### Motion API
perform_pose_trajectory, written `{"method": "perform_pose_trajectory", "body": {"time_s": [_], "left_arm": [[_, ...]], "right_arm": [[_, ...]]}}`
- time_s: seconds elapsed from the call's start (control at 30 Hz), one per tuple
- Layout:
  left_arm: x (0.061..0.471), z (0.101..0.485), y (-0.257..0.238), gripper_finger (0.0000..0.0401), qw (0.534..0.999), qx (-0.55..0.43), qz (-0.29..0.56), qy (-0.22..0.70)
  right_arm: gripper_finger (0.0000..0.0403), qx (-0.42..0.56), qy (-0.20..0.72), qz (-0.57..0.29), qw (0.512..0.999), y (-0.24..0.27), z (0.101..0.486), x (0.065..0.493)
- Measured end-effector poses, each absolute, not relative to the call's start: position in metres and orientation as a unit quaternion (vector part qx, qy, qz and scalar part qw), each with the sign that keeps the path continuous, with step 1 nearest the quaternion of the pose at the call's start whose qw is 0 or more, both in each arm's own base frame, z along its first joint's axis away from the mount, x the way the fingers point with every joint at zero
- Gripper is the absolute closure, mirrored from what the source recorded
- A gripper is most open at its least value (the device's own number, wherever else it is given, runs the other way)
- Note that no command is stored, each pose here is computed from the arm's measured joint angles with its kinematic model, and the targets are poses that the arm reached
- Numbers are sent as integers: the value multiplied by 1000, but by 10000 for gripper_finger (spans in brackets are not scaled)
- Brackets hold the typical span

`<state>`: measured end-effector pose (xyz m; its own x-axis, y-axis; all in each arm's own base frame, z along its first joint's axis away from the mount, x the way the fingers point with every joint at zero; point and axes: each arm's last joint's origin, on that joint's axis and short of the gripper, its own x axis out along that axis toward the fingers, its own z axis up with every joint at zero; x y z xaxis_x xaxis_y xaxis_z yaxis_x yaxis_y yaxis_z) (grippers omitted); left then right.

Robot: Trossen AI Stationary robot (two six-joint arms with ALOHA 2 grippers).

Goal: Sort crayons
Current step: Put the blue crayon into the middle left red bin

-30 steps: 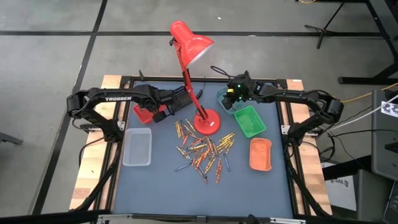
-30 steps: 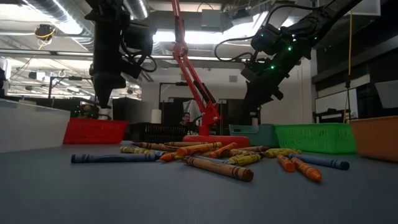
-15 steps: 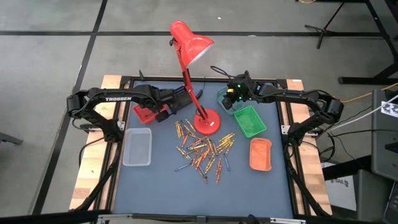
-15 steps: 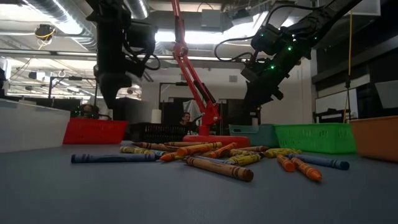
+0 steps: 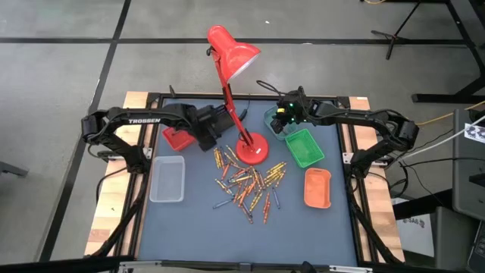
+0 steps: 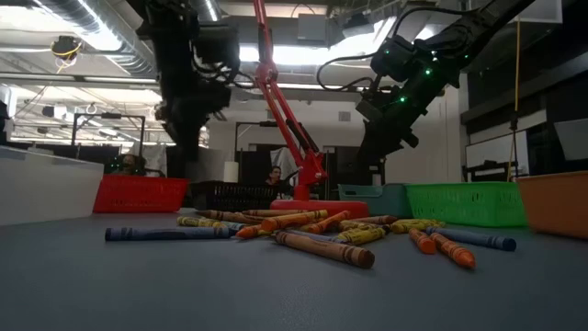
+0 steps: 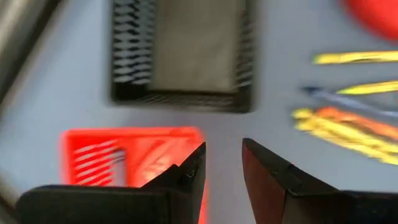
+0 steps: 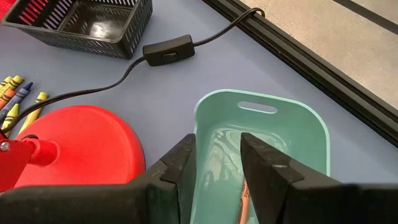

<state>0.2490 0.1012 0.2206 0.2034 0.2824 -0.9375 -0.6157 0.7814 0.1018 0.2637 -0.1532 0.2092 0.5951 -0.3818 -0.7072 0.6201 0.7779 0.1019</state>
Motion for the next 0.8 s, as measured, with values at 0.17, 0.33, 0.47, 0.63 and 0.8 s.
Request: {"method": "perform_pose_trajectory", "body": {"time_s": [0.17,0.33,0.47,0.63,0.8], "left_arm": [[263,222,81,313,796,-174,214,539],[273,223,45,312,815,-146,151,540],[280,224,13,312,830,-126,112,532],[284,227,-25,312,847,-129,76,510],[284,230,-60,312,864,-120,56,487]], "right_arm": [[278,171,348,-286,876,-153,209,264],[278,171,348,-286,876,-153,209,264],[278,171,348,-286,876,-153,209,264],[278,171,348,-286,876,-153,209,264],[278,171,348,-286,876,-153,209,264]]}}
